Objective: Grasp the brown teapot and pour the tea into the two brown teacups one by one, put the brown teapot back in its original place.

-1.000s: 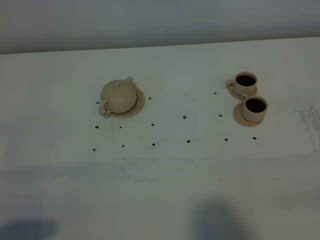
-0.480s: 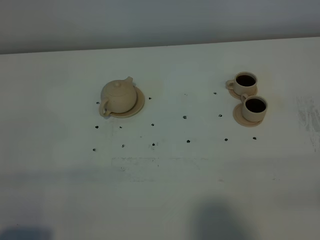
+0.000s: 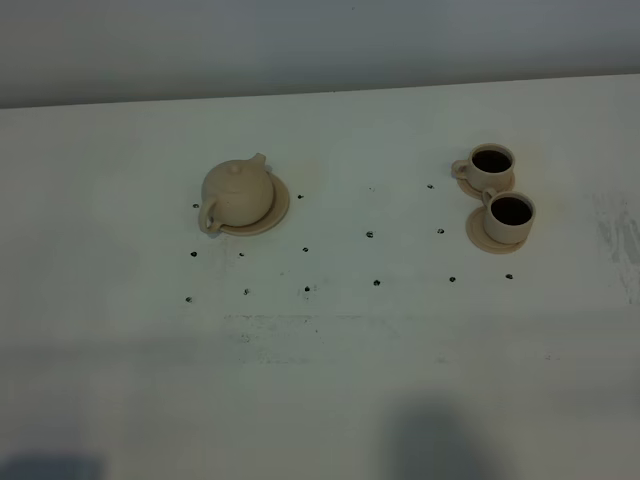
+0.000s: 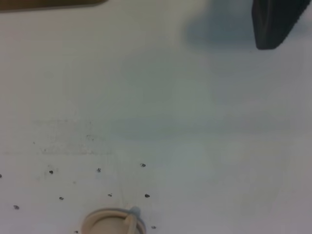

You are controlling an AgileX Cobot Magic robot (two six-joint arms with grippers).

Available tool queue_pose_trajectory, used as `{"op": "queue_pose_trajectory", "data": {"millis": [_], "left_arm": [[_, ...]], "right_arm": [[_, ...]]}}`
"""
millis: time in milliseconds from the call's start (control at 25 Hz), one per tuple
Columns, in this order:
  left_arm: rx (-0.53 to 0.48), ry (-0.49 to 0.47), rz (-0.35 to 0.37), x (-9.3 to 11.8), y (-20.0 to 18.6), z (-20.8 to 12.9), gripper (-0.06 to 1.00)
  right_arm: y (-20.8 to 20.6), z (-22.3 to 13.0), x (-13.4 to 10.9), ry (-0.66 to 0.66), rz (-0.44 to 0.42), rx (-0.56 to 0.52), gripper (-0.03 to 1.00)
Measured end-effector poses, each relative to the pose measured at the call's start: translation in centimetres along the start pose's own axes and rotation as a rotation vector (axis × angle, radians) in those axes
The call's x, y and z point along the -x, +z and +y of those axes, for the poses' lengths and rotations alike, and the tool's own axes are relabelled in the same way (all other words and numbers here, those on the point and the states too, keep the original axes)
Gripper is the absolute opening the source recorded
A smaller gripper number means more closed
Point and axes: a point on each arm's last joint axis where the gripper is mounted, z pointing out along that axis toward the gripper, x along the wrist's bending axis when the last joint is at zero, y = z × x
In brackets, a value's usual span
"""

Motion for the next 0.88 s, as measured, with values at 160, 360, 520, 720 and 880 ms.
{"op": "queue_pose_trajectory", "data": {"millis": [160,360,520,720,880], "left_arm": [[0.0,0.0,0.0,0.0,0.0,0.0,0.4],[0.0,0.0,0.0,0.0,0.0,0.0,0.4],[0.0,0.0,0.0,0.0,0.0,0.0,0.4],[0.0,0.0,0.0,0.0,0.0,0.0,0.4],[0.0,0.0,0.0,0.0,0.0,0.0,0.4]], "right_arm": [[0.0,0.0,0.0,0.0,0.0,0.0,0.4],[0.0,0.0,0.0,0.0,0.0,0.0,0.4],[0.0,0.0,0.0,0.0,0.0,0.0,0.4],[0.0,0.0,0.0,0.0,0.0,0.0,0.4],[0.0,0.0,0.08,-0.004,-0.009,0.0,0.4]]}}
